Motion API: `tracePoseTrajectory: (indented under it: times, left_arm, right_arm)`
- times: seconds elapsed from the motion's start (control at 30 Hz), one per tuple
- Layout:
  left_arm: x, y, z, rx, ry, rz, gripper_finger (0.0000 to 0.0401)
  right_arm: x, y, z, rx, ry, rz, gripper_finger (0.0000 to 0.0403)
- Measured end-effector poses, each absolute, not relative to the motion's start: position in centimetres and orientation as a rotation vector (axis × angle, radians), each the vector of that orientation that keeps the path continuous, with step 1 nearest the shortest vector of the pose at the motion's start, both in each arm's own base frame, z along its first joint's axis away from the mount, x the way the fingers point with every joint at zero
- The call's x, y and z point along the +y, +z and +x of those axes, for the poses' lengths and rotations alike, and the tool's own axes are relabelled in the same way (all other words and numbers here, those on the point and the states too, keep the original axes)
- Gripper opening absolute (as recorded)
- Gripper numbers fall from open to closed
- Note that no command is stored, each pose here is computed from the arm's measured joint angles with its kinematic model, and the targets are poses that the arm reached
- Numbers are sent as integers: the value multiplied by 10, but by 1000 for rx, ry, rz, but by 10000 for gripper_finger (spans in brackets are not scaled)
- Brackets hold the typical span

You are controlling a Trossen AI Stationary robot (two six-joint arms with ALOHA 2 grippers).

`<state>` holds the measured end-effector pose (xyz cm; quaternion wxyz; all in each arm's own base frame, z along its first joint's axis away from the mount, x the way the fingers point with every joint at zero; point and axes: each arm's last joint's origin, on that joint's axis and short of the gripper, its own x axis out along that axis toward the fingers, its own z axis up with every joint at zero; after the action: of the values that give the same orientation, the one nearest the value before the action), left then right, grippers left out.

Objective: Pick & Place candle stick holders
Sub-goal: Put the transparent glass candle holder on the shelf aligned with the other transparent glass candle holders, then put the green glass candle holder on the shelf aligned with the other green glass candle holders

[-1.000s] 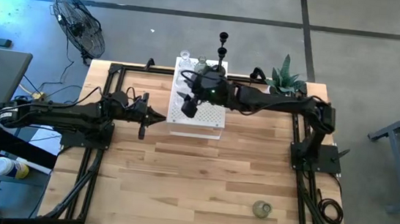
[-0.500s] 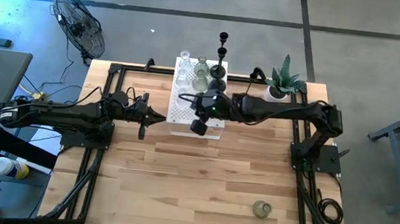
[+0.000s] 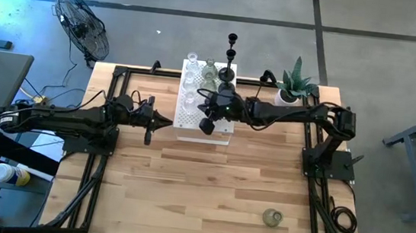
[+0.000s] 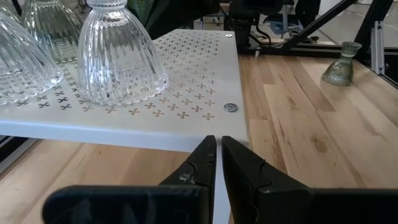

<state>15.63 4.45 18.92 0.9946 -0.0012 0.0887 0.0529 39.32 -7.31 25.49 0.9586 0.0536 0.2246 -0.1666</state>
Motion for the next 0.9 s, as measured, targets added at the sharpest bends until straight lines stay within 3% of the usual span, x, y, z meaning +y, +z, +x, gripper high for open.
tracePoseTrajectory:
  times: [0.63,0.9]
  left_arm:
    - [45,189,156,183,105,-4,23]
    - [45,188,156,190,110,-5,23]
  right_arm:
    - [-77,251,400,407,-301,101,1]
    - [-18,279,374,524,-225,21,0]
